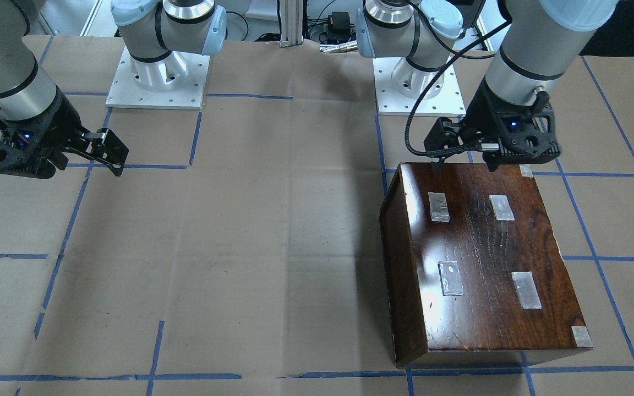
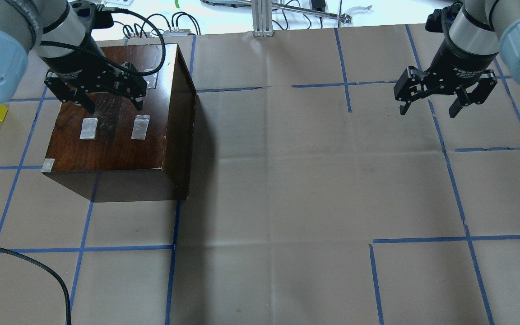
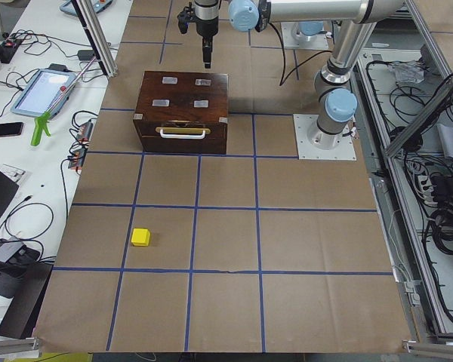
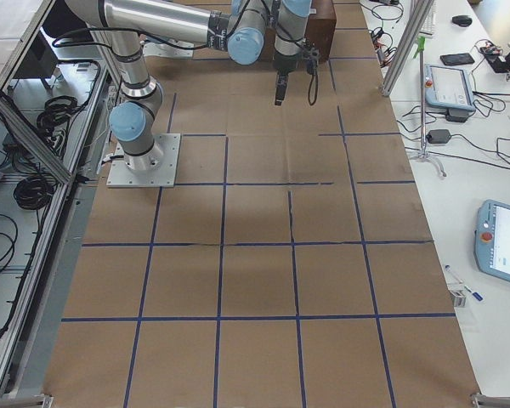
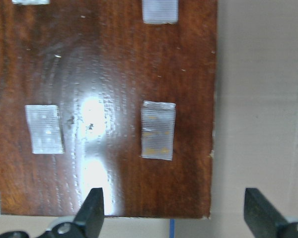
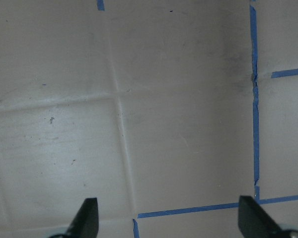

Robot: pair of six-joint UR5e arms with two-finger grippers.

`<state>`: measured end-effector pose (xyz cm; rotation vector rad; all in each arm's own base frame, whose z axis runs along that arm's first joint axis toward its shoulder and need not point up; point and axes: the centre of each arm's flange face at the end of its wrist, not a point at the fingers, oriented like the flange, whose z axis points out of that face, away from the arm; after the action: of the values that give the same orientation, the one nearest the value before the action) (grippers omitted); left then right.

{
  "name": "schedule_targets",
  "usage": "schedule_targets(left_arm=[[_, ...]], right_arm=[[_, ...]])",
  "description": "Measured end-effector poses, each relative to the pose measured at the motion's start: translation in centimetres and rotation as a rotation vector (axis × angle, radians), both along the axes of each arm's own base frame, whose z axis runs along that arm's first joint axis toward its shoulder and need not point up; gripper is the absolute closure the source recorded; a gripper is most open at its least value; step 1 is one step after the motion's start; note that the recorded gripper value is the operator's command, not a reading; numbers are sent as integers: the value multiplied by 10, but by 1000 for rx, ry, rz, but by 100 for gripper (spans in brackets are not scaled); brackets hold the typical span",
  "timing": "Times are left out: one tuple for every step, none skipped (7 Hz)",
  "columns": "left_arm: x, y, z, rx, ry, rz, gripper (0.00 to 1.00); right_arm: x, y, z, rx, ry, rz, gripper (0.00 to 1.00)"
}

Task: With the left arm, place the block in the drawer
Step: 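Move the left gripper from above the cabinet down to the drawer's white handle, then grasp the white drawer handle with the left gripper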

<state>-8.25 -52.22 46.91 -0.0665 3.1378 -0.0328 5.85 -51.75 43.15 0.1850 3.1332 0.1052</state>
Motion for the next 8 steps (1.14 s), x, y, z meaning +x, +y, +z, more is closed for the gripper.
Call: schedule_targets(left_arm=[[29,-6,0,-8,2,12,0],[59,-13,-2,-18,3,20,0],[94,-23,-7,-26,2,34,0],[127,-35,-10,-31,0,38,0],[155,-46,-13,-32,0,29,0],[178,-55,-17,-37,15,23,0],[200,-58,-20,-47,50,20,0],[224,-56,-25,-55,89,13,0]], right_arm=[[0,0,0,0,0,0,0],[0,0,0,0,0,0,0],[0,0,0,0,0,0,0],[0,0,0,0,0,0,0],[0,0,0,0,0,0,0],[0,0,0,0,0,0,0],[0,0,0,-1,0,0,0],[0,0,0,-1,0,-1,0]])
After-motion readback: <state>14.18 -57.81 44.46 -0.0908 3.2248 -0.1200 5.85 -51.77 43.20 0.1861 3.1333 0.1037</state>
